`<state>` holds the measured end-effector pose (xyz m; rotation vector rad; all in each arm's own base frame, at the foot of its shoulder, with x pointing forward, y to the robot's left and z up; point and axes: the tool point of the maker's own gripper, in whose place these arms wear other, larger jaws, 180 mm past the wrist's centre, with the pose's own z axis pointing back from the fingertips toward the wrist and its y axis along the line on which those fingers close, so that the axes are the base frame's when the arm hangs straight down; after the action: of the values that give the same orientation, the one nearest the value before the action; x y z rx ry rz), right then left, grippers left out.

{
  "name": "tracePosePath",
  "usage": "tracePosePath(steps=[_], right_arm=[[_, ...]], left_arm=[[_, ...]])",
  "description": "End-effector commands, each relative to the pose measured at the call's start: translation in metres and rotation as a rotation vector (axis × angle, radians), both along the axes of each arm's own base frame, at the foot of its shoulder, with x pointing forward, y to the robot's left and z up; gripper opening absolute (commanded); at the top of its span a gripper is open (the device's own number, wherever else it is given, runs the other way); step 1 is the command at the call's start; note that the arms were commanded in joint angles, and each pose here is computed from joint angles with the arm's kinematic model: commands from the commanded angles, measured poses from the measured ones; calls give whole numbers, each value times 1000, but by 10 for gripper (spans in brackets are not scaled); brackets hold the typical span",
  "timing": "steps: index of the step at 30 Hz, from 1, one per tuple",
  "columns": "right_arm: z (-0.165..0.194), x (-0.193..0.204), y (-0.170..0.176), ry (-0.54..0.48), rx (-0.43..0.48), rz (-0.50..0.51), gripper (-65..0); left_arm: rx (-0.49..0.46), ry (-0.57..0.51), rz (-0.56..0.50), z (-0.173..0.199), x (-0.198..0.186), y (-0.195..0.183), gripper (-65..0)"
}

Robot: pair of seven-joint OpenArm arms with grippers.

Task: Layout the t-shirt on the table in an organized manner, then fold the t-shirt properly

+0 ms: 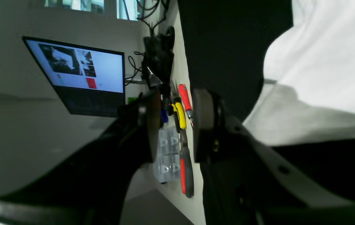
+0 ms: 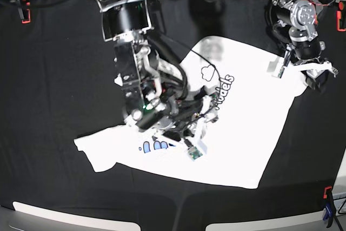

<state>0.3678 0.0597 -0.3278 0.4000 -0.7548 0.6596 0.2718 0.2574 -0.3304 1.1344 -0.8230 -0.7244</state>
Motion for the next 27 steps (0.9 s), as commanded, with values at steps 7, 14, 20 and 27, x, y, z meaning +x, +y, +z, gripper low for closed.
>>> tracePosePath(steps=[7,14,20,27], right_arm=[[67,-1,-14,-116,155,19,-282],[28,-35,-70,-85,29,5,-282],[-19,-64,-125,4,-107,-56,-282],[-56,-82,-151,63,-211,-121,-296]], left_arm=[[-16,-49,6,11,5,3,-484],[-121,19,55,-8,-2,6,-484],[-132,27,61,-10,-3,6,-484],[-122,66,73,-15,-6,8,-484]])
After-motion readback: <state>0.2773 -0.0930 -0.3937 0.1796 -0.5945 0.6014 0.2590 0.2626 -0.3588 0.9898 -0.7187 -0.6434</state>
